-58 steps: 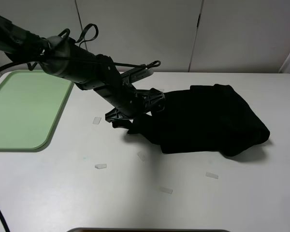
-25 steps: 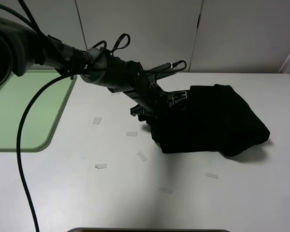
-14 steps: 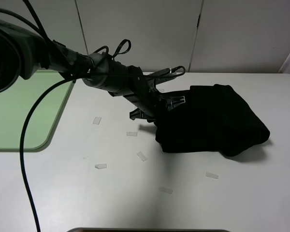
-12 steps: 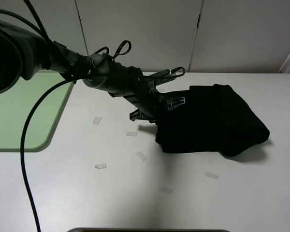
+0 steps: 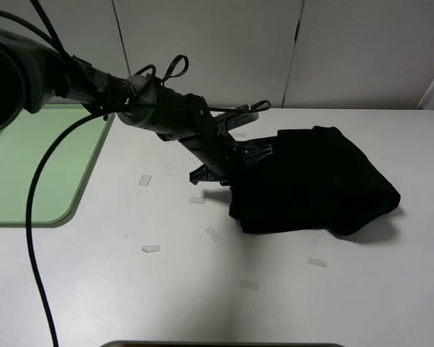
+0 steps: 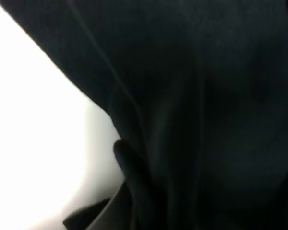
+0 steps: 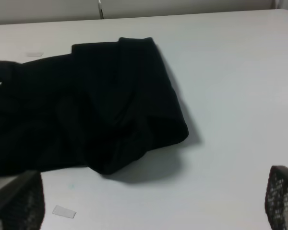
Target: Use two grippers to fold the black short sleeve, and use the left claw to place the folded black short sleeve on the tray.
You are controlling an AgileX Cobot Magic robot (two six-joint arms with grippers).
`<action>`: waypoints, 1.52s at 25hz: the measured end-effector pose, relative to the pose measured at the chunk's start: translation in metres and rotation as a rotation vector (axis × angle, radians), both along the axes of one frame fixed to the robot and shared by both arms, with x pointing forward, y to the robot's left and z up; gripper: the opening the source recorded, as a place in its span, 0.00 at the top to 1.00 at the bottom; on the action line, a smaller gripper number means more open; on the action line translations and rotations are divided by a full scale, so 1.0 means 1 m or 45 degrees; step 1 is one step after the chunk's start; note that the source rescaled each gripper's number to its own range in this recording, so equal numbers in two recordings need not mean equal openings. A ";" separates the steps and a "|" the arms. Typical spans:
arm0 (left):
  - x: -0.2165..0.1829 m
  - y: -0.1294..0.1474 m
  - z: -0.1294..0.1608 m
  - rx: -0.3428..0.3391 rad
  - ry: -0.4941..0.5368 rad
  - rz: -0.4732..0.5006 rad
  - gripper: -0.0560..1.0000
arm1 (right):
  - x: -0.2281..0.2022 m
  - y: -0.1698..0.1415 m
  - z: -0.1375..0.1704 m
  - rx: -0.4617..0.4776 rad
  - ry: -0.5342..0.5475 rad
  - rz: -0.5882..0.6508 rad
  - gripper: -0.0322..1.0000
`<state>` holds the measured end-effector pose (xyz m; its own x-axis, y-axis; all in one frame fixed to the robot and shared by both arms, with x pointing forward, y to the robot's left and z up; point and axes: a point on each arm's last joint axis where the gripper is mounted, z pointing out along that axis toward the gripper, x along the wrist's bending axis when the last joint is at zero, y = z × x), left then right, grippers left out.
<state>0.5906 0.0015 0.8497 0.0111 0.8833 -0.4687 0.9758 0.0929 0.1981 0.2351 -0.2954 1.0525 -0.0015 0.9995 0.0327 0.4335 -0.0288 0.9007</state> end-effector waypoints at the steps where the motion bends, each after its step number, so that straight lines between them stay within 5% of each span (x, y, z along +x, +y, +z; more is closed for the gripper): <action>1: 0.000 0.004 0.002 0.009 0.026 -0.011 0.84 | 0.000 0.000 0.000 0.000 0.000 0.000 0.00; 15: 0.006 0.057 0.054 0.282 0.038 -0.251 0.84 | 0.000 0.000 0.000 0.000 0.000 0.000 0.00; 31: -0.007 0.101 0.143 0.477 -0.060 -0.343 0.84 | 0.000 0.000 0.000 0.000 0.000 0.000 0.00; 38: -0.015 0.103 0.155 0.450 -0.019 -0.341 0.84 | 0.000 0.000 0.000 0.000 0.000 0.000 0.00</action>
